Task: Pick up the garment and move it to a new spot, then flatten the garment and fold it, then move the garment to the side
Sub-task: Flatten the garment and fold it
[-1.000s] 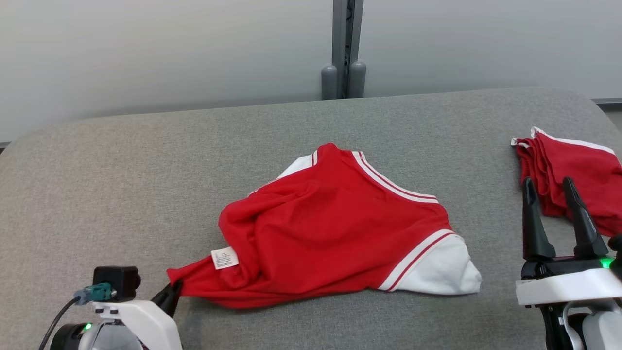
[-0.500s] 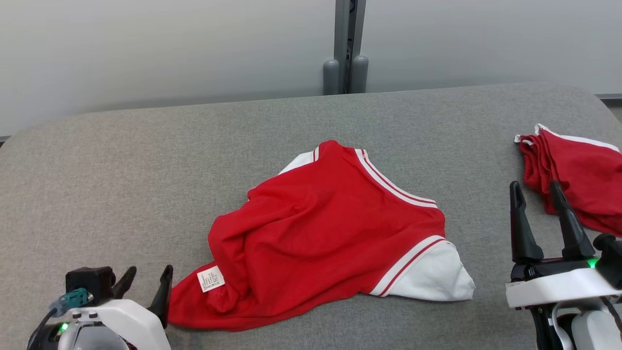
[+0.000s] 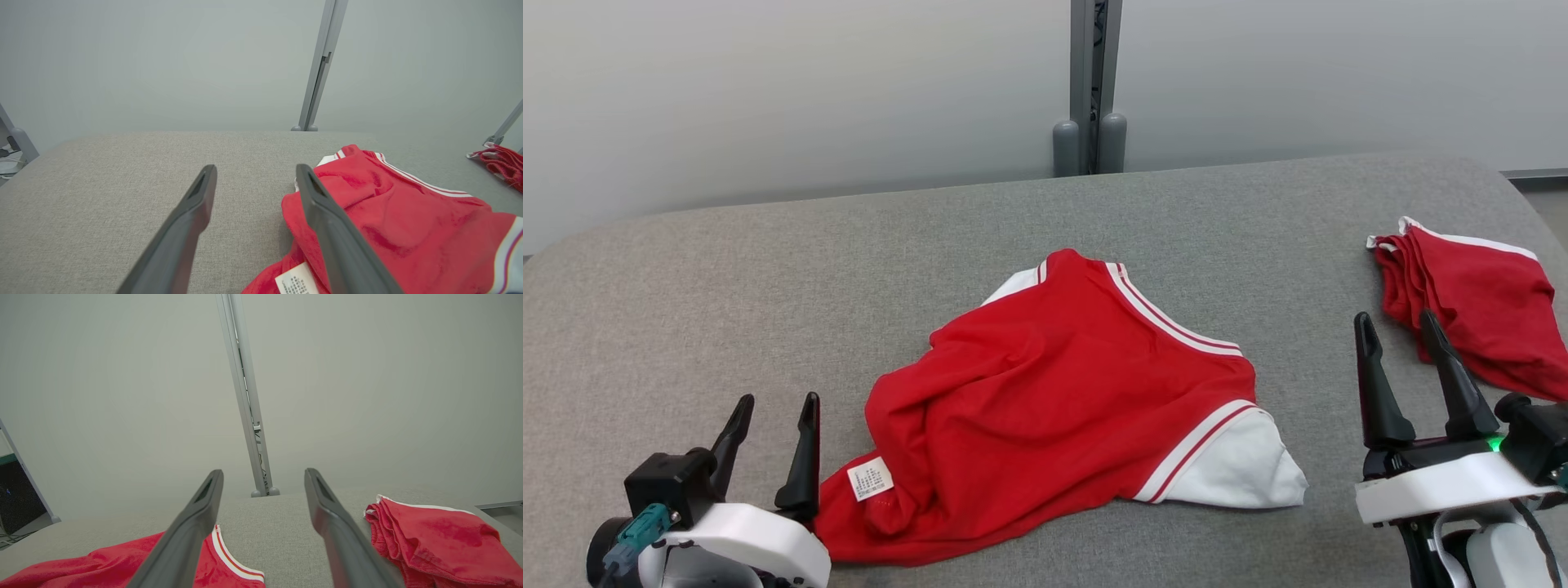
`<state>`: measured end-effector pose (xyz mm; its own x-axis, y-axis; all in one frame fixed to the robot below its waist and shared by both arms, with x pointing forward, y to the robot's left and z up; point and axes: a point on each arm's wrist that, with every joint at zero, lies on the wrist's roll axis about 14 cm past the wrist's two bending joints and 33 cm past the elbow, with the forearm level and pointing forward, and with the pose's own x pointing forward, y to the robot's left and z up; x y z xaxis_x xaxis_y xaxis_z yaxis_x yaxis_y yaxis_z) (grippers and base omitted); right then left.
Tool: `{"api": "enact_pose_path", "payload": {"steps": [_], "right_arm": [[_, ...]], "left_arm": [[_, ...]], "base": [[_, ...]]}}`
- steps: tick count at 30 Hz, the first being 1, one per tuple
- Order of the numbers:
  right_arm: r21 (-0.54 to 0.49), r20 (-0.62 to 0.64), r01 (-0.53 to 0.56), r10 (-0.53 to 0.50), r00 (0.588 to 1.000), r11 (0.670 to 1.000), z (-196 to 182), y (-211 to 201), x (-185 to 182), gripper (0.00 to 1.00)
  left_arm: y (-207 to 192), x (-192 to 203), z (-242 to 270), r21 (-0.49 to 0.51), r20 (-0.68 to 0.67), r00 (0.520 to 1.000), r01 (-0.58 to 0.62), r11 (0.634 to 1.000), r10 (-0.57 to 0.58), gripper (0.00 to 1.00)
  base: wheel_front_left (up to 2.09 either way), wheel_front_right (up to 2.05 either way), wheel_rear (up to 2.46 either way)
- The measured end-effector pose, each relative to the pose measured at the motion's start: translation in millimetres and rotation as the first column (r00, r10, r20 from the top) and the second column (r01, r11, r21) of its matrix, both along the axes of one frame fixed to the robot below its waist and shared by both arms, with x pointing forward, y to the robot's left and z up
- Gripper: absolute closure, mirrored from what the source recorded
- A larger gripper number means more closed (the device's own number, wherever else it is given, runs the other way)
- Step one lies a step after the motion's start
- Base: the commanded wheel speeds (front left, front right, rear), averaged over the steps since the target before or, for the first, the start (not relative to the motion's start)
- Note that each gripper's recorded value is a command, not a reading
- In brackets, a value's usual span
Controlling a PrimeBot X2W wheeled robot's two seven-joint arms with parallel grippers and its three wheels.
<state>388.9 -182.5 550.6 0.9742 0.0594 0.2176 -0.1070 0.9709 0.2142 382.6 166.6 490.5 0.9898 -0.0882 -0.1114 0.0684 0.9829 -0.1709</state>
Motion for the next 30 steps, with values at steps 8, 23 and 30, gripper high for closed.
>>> {"api": "enact_pose_path", "payload": {"steps": [8,23,30], "right_arm": [[-0.032,-0.042,-0.091,0.09,0.995,0.995,-10,22,6,0.0],[-0.06,-0.284,-0.34,0.31,0.907,0.939,-51,89,90,0.0],[-0.089,-0.466,-0.413,0.328,0.821,0.907,-86,108,137,0.0]], "left_arm": [[-1,1,9,-0.016,0.085,0.996,-0.016,1.0,0.018,0.0],[24,-5,9,-0.034,0.13,0.986,-0.099,0.995,0.102,0.0],[41,-10,-2,-0.049,0.099,0.981,-0.16,0.986,0.165,0.0]], "base": [[0.0,0.0,0.0],[0.0,0.0,0.0],[0.0,0.0,0.0]]}}
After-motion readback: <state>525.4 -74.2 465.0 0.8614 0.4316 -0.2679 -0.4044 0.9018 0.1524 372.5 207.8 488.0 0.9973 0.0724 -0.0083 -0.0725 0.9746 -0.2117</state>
